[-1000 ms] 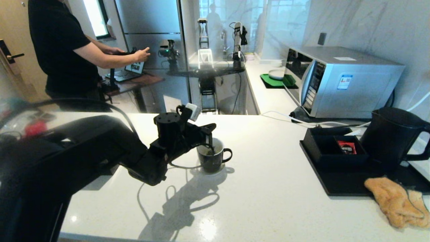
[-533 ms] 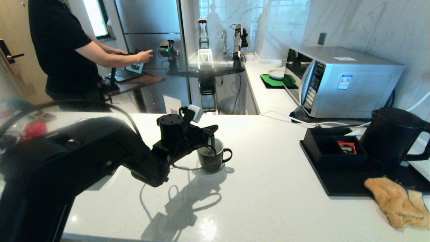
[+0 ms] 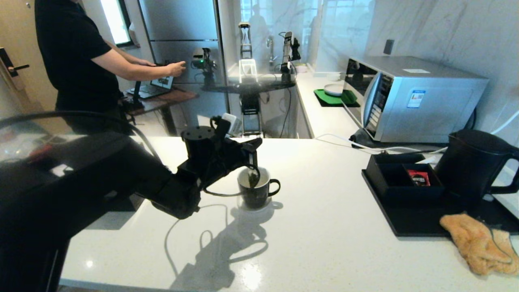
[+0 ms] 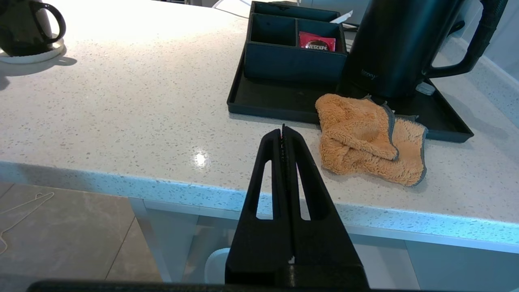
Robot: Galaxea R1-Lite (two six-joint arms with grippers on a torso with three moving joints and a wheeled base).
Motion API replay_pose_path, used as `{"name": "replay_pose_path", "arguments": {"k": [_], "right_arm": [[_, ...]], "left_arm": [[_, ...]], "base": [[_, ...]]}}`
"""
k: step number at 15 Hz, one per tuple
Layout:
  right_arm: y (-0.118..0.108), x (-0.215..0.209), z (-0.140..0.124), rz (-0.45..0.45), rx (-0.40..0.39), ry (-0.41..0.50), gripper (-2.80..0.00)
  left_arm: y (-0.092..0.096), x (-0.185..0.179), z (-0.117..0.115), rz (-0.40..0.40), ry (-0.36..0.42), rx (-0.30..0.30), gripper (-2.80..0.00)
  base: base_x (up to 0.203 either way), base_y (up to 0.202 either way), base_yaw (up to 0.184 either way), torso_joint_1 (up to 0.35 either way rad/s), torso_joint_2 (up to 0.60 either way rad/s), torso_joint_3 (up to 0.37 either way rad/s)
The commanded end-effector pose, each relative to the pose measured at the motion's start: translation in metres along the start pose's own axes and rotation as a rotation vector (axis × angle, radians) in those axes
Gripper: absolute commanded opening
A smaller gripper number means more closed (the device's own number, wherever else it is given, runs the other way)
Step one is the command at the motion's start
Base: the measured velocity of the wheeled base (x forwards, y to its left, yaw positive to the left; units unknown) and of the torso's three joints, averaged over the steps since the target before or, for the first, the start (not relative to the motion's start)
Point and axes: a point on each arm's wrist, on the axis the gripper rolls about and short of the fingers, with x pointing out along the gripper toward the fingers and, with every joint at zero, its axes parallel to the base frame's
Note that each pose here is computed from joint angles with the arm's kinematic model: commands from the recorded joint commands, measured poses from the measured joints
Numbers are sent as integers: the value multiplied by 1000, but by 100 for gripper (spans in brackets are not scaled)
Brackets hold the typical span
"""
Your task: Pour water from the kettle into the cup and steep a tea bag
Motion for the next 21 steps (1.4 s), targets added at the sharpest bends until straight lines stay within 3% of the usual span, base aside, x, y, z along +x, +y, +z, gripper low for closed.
{"name": "replay_pose_path", "arguments": {"k": [1,5,9,15,21], "right_arm": [[0,0,0,1,-2,2,-280],[0,0,0,1,-2,2,-280],[0,0,0,1,-2,2,-280],[0,0,0,1,-2,2,-280],[0,0,0,1,-2,2,-280]], "left_arm": [[-2,-7,25,-3,-57,13,-280],[-4,-12,40,-4,-90,21,-280],[-5,-14,36,-3,-78,18,-280],[-4,-13,11,-3,-9,3,-280],[-1,-5,-30,-1,87,-16,-280]], "base": [[0,0,0,0,0,0],[0,0,0,0,0,0],[0,0,0,0,0,0],[0,0,0,0,0,0],[0,0,0,0,0,0]]}}
